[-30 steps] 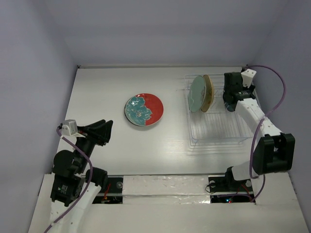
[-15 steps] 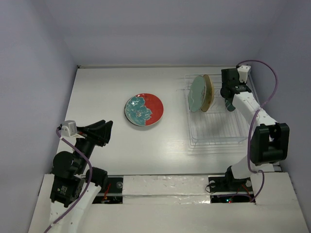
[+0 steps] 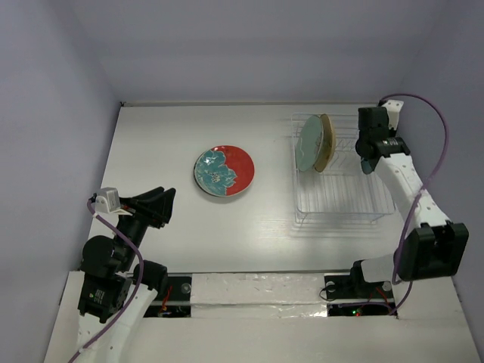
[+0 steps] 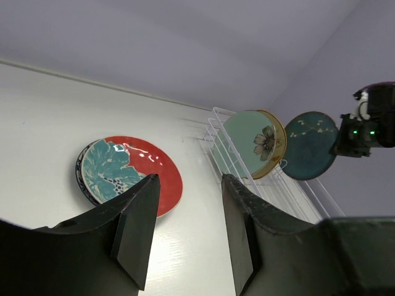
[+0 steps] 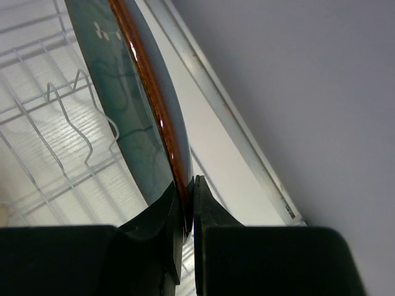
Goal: Unload the plates from the dish rack
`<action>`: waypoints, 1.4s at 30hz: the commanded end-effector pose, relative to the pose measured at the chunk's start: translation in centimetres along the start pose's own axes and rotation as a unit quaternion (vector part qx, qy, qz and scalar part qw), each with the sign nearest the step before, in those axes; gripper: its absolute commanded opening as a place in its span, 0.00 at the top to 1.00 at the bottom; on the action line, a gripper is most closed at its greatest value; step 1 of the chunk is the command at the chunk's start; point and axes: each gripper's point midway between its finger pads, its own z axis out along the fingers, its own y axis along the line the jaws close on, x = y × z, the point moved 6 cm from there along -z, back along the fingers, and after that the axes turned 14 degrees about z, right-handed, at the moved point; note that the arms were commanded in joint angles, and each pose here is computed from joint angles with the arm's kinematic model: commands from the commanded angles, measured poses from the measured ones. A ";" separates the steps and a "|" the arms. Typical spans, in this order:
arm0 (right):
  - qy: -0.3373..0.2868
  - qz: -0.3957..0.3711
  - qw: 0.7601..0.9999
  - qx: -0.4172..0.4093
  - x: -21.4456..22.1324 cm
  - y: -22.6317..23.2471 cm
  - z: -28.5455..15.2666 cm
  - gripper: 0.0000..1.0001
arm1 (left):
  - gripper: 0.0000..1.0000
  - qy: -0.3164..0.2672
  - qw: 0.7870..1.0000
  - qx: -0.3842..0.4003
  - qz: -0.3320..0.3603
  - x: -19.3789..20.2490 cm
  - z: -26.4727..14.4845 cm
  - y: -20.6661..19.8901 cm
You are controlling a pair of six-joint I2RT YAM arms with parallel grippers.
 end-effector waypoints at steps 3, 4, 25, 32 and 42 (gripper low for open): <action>-0.114 0.145 0.980 -0.071 -8.0 -2.2 -6.2 1.00 | 0.58 -0.027 1.000 0.013 0.003 -1.2 0.1 -0.5; -0.122 0.156 0.977 -0.075 -8.6 -2.6 -6.8 1.00 | 0.58 -0.026 1.000 0.013 0.004 -1.2 0.1 -0.5; -0.003 0.256 0.734 -0.629 -7.0 9.0 -24.8 1.00 | 0.59 -0.008 1.000 -0.004 -0.001 -0.6 0.9 0.0; 0.107 0.238 0.686 -0.679 -2.3 19.1 -25.8 1.00 | 0.59 -0.008 1.000 -0.016 -0.005 -0.6 0.8 0.2; 0.202 0.213 0.694 -0.658 5.7 28.3 -24.5 1.00 | 0.59 0.008 1.000 -0.020 -0.004 -0.1 1.4 0.3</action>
